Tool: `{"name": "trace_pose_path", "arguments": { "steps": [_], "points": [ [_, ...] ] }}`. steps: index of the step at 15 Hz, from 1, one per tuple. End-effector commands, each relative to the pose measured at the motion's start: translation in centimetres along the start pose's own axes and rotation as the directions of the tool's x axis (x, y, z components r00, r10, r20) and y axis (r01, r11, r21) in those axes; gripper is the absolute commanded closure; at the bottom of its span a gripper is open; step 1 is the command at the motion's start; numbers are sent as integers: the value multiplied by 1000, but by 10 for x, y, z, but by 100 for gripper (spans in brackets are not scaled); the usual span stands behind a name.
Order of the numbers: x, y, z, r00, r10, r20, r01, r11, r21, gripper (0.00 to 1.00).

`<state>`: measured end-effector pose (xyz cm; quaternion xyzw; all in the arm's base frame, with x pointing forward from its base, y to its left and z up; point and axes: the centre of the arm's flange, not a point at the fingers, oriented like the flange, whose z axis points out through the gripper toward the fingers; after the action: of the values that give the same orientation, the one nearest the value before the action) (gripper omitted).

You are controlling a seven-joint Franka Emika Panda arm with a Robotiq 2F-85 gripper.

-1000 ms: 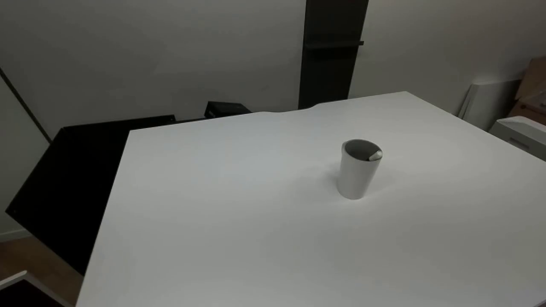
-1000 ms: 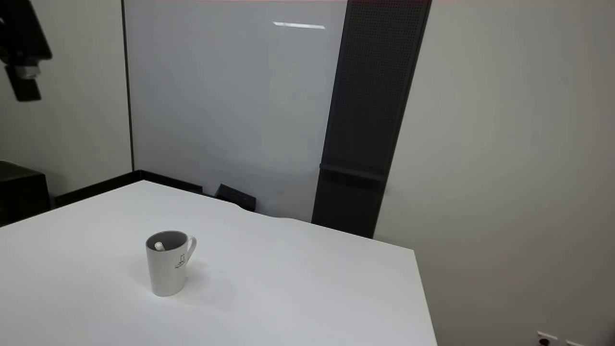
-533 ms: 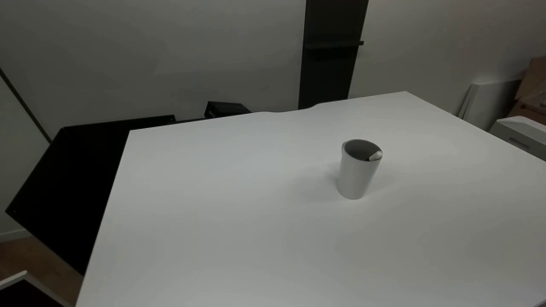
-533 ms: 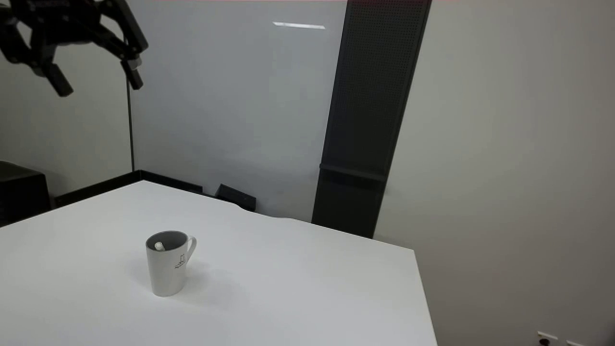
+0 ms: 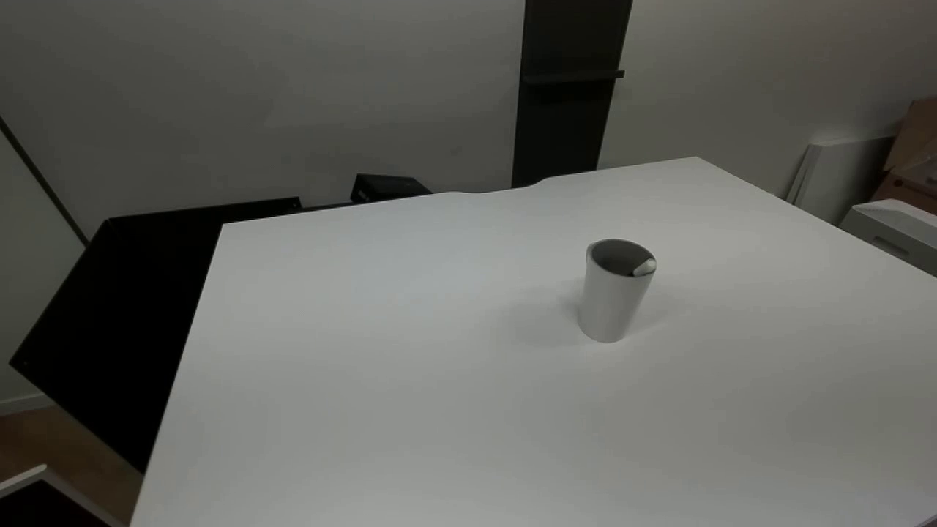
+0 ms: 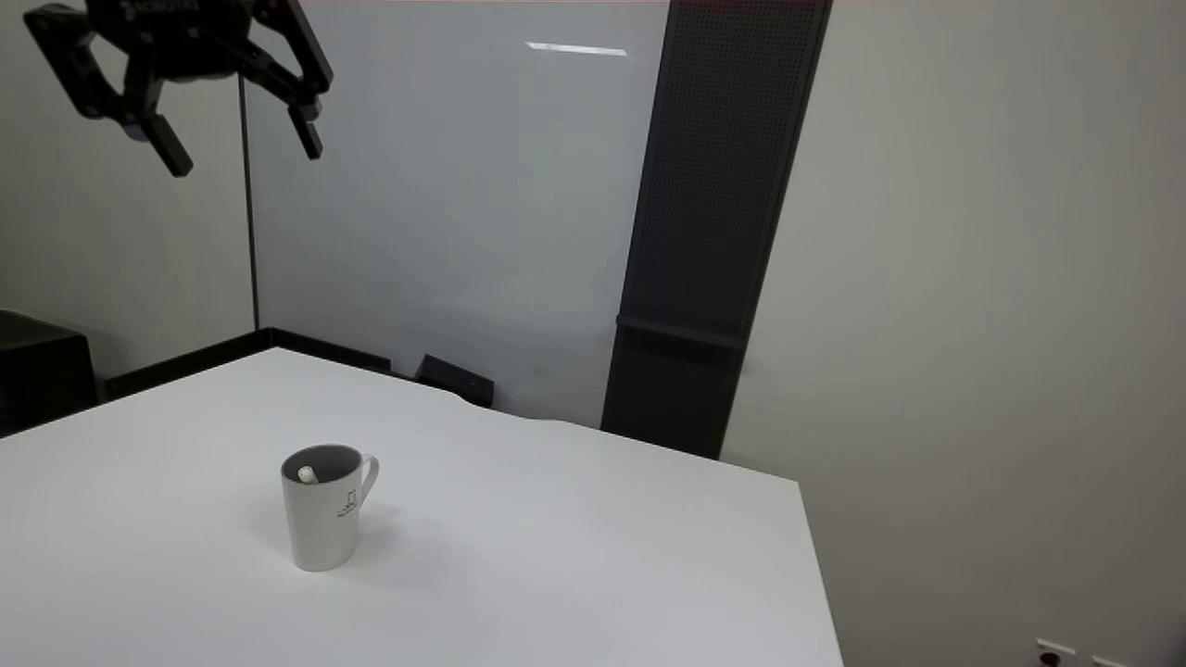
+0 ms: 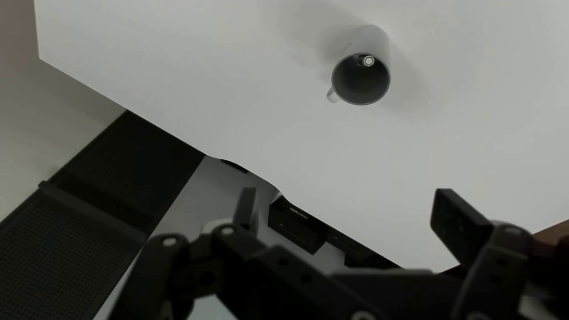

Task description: Remove the marker from the white cup and put it on the table

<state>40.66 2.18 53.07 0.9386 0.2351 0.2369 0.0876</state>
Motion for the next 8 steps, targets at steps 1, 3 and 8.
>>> {"name": "trace_pose_path", "arguments": {
  "steps": [1, 3, 8],
  "points": [
    [0, 0, 0, 1000, -1, 0, 1, 1000, 0, 0],
    [0, 0, 0, 1000, -1, 0, 1, 1000, 0, 0],
    [0, -35, 50, 991, 2, -137, -5, 1000, -20, 0]
  ]
}}
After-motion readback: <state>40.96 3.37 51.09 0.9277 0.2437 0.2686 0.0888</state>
